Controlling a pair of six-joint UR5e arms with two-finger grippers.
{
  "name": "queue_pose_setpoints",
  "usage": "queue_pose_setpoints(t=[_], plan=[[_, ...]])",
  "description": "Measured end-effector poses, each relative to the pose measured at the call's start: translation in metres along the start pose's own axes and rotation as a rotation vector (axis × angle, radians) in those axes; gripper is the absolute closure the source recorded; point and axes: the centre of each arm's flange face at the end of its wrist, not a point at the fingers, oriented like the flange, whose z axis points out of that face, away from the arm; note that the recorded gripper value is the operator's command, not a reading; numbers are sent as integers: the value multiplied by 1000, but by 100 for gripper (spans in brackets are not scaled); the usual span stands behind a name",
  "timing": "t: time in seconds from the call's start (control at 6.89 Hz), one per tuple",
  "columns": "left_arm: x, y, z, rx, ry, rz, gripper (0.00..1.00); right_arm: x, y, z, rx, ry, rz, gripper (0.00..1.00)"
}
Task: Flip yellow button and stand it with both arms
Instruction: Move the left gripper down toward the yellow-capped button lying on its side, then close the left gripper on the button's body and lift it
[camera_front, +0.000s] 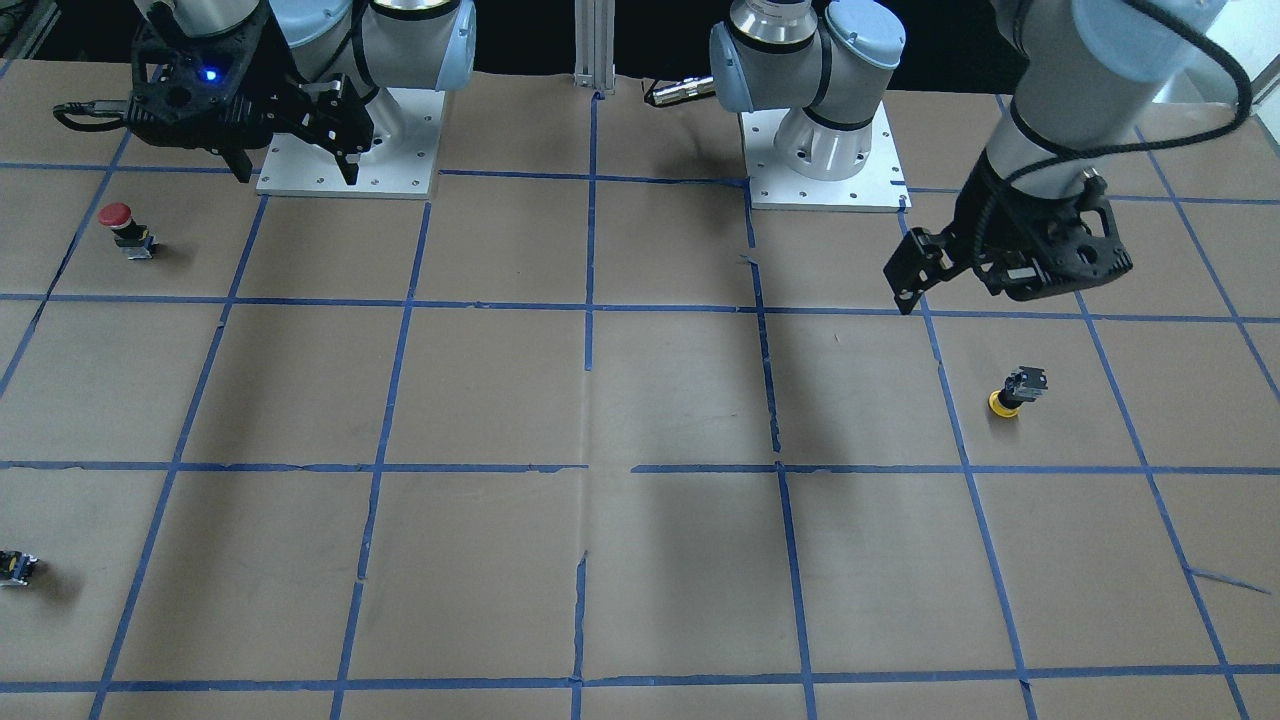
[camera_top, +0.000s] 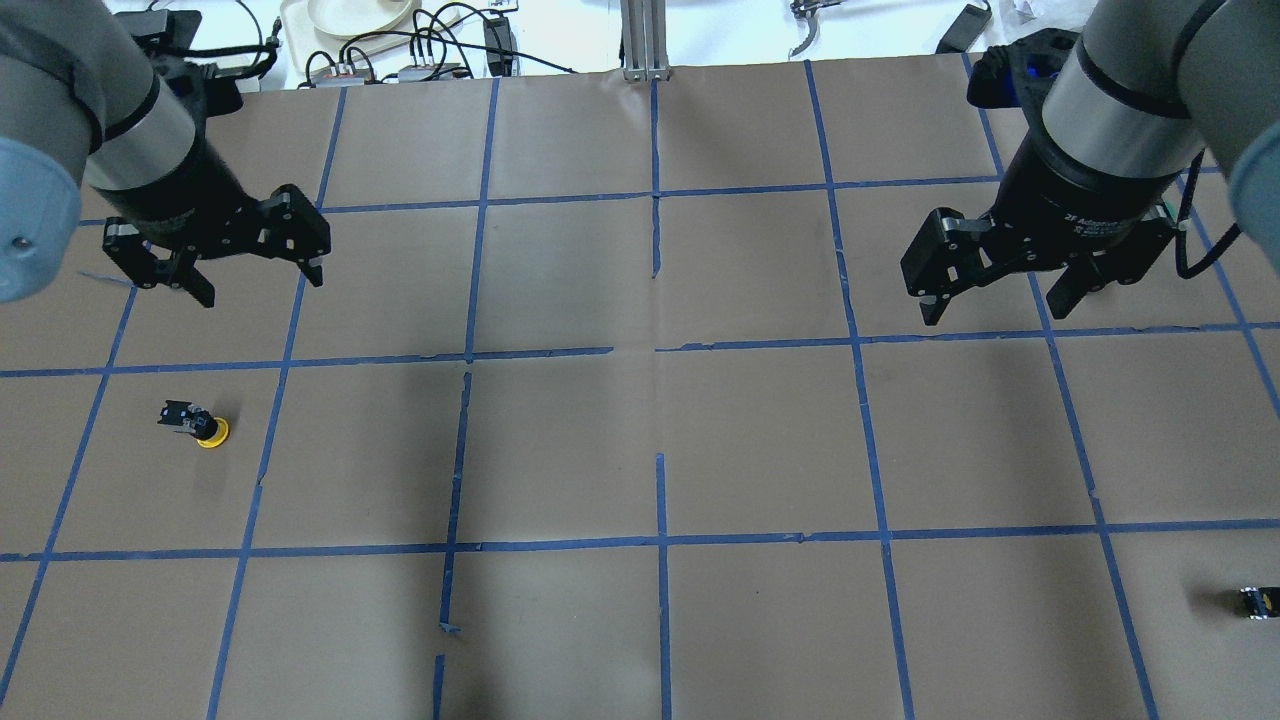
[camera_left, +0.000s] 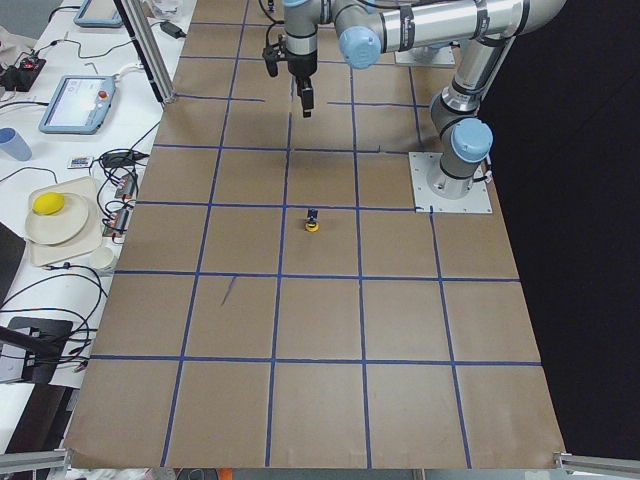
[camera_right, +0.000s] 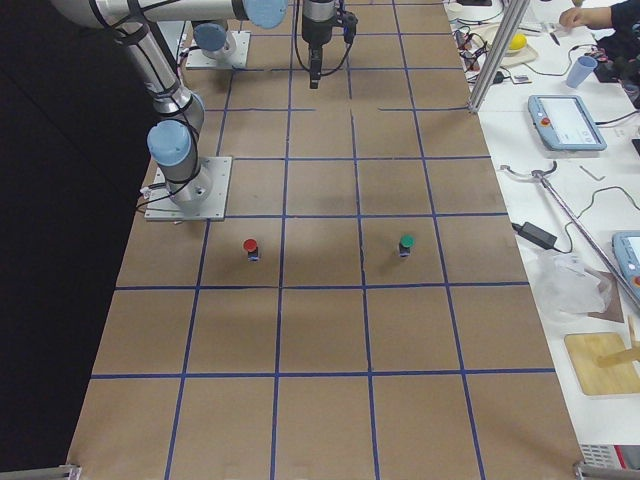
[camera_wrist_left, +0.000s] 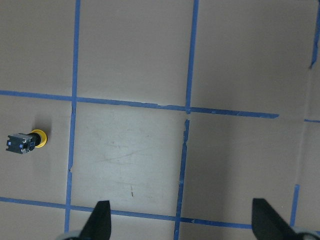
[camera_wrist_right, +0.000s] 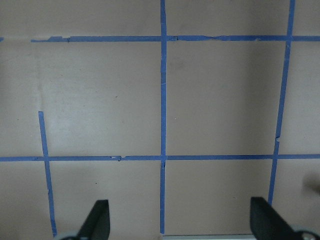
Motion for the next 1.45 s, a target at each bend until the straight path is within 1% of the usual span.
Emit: queue_pose_setpoints(t=[0.15, 0.29, 0.44, 0.73, 0.87, 1.16, 1.45], plan=[[-35, -12, 42, -11, 3, 0, 0, 0, 1, -1, 0, 0, 0, 0], [-63, -16, 76, -17, 7, 47, 0, 0, 1, 0, -2, 1, -1, 0], [-86, -15, 98, -19, 10, 126, 0, 0, 1, 0, -4, 1, -3, 0], [-125, -16, 129, 4, 5, 267, 0, 0, -1, 1, -2, 1, -5, 0], [-142, -16, 140, 2, 9, 312, 0, 0, -1, 1, 1, 0, -3, 0], [-168, -13, 157, -15, 21, 313, 0, 0, -2, 0, 3, -1, 0, 0], [-174, -16, 172, -32, 38, 308, 0, 0, -2, 1, 1, -2, -3, 0]])
